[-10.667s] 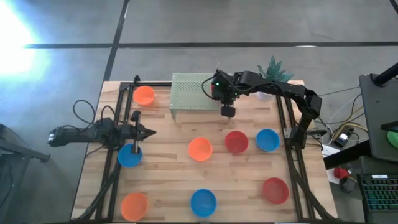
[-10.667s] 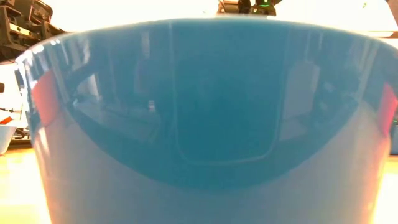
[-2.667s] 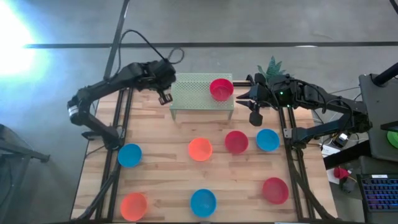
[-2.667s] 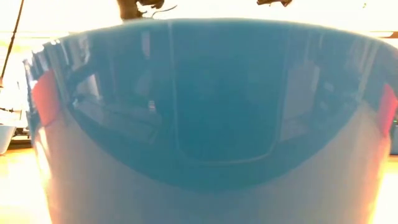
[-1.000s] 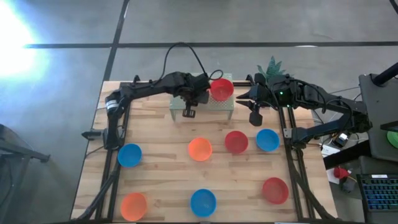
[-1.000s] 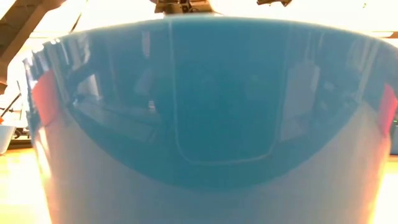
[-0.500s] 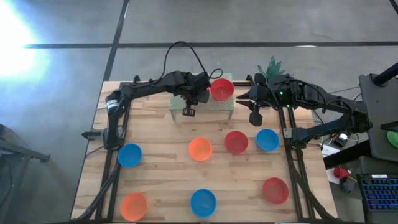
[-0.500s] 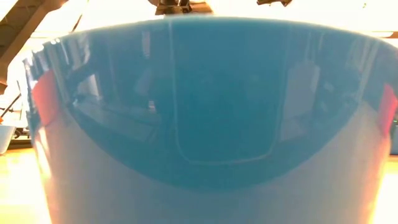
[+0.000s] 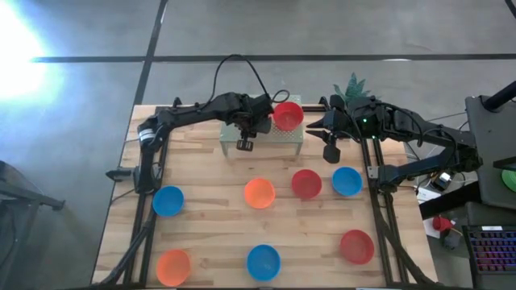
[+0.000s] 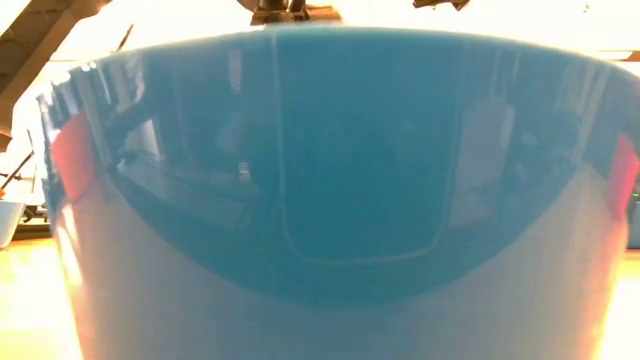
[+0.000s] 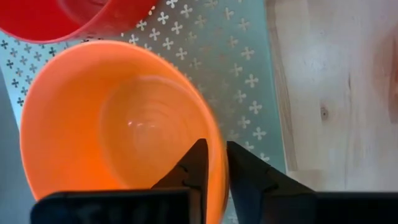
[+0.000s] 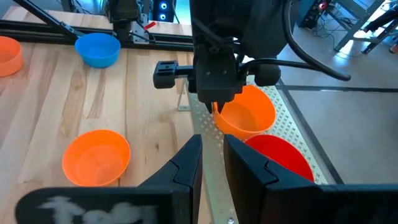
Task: Pick & Place Mini bowls
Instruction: Put the top orange bowl on the shelf, then put the left blue bowl on the shelf
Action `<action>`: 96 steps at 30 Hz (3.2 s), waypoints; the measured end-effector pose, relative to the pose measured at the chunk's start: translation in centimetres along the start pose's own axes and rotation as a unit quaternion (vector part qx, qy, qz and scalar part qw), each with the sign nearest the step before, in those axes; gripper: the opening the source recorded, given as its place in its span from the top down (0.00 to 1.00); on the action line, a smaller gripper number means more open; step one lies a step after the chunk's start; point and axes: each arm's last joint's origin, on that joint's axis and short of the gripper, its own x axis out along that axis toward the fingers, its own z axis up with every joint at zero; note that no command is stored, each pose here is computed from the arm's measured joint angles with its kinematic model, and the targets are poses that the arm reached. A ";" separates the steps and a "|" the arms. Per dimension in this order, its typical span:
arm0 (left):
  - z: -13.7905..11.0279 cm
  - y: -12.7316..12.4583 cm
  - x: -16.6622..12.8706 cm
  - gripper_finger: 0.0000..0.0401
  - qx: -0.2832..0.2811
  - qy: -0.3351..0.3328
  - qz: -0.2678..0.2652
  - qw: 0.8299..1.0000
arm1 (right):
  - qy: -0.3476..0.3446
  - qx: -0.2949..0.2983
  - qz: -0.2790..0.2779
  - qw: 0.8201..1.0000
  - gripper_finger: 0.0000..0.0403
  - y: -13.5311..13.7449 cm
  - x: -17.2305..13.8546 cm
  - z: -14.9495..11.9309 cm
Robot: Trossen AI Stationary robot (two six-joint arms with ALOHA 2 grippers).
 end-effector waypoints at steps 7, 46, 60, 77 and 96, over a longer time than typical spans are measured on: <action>-0.1 0.4 -0.3 0.87 -0.002 0.032 0.059 0.998 | 0.000 0.000 0.000 1.000 0.84 0.0 0.0 0.0; -5.8 3.4 -1.8 0.87 -0.134 0.076 0.072 0.985 | 0.000 0.000 0.001 1.000 0.84 0.0 0.0 0.0; -5.4 3.4 -0.6 0.87 -0.121 0.037 0.067 0.990 | 0.000 -0.002 0.001 1.000 0.84 0.0 0.0 0.0; -5.9 2.5 -3.1 0.87 -0.144 0.035 0.068 0.987 | 0.004 0.004 0.001 1.000 0.84 0.0 0.0 -0.1; -9.3 -9.2 -13.7 0.87 -0.150 -0.098 0.086 0.980 | 0.161 0.204 -0.014 0.966 0.84 0.4 -0.3 -3.1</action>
